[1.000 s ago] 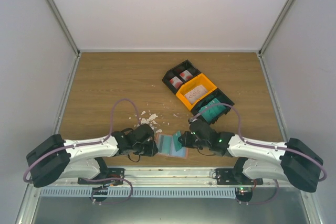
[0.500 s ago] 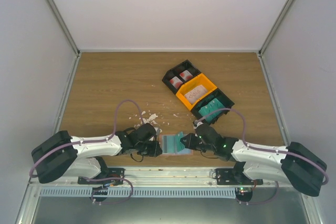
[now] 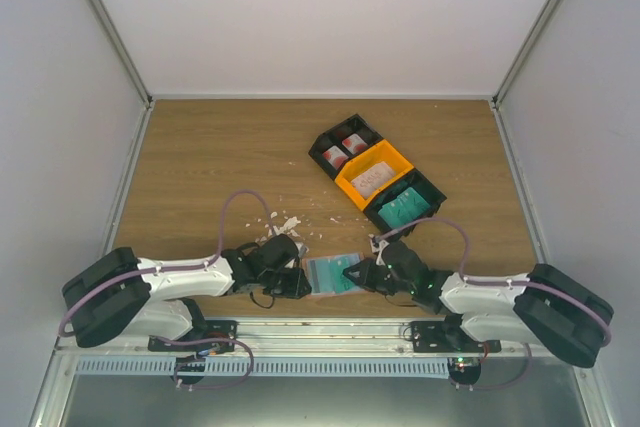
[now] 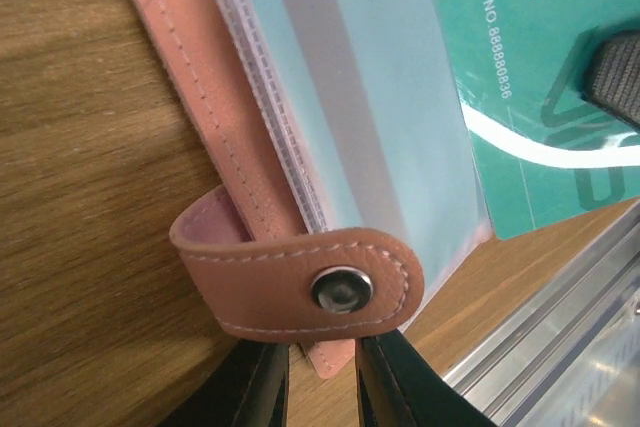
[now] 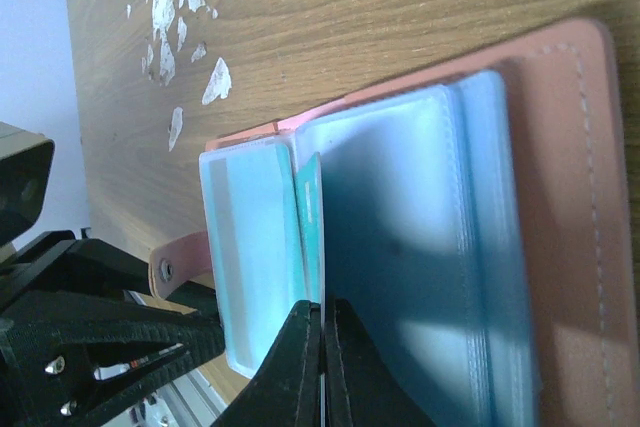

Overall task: Put the credit cards into the card holder
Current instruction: Insert the credit card into the card holder.

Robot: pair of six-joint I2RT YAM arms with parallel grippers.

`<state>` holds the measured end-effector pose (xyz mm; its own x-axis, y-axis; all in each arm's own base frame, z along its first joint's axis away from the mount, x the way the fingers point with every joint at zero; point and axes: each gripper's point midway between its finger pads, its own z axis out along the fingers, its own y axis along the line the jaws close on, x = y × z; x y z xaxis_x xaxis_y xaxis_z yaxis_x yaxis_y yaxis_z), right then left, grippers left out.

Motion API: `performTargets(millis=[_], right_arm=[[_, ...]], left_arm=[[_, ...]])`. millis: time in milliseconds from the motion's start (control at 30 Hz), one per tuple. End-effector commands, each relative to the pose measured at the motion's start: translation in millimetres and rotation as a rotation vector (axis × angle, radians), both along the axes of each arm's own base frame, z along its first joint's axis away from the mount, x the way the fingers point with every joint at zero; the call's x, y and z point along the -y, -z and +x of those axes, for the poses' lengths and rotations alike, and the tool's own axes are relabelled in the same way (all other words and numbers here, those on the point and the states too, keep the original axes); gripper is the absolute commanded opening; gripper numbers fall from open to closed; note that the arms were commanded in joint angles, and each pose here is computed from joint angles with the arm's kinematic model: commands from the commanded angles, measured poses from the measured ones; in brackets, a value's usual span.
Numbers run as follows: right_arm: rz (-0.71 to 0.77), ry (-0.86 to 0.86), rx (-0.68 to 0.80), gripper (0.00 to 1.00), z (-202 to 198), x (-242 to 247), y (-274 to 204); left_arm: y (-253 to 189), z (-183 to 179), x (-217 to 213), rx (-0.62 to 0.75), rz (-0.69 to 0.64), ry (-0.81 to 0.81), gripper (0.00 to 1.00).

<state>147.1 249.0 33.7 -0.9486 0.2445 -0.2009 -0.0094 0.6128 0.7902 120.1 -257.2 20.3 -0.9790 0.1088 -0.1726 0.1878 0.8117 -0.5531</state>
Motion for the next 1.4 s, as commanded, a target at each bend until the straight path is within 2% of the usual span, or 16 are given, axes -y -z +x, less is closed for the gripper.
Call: performTargets(millis=[0,433,767,1100,1367], right_arm=[[0.027,-0.018,-0.049,0.00,-7.7,-2.5,5.0],[-0.007,-0.040,0.007,0.00,3.4,-11.1,13.8],[-0.014,-0.087,0.081,0.01,12.8,-22.8,6.9],[0.023,-0.113,0.119,0.01,23.8,-28.8,-7.9],[0.020,-0.170,0.080,0.01,19.5,-36.9,2.5]], left_arm=[[11.9,-1.7,-4.0,-0.014,0.049,0.006,0.23],[14.0,-1.0,-8.4,-0.006,0.063,-0.006,0.24],[22.8,-1.4,-16.1,-0.018,0.117,-0.018,0.16],[31.6,-2.1,-26.2,-0.025,0.186,-0.018,0.15],[32.0,-1.3,-24.9,-0.021,0.184,-0.014,0.15]])
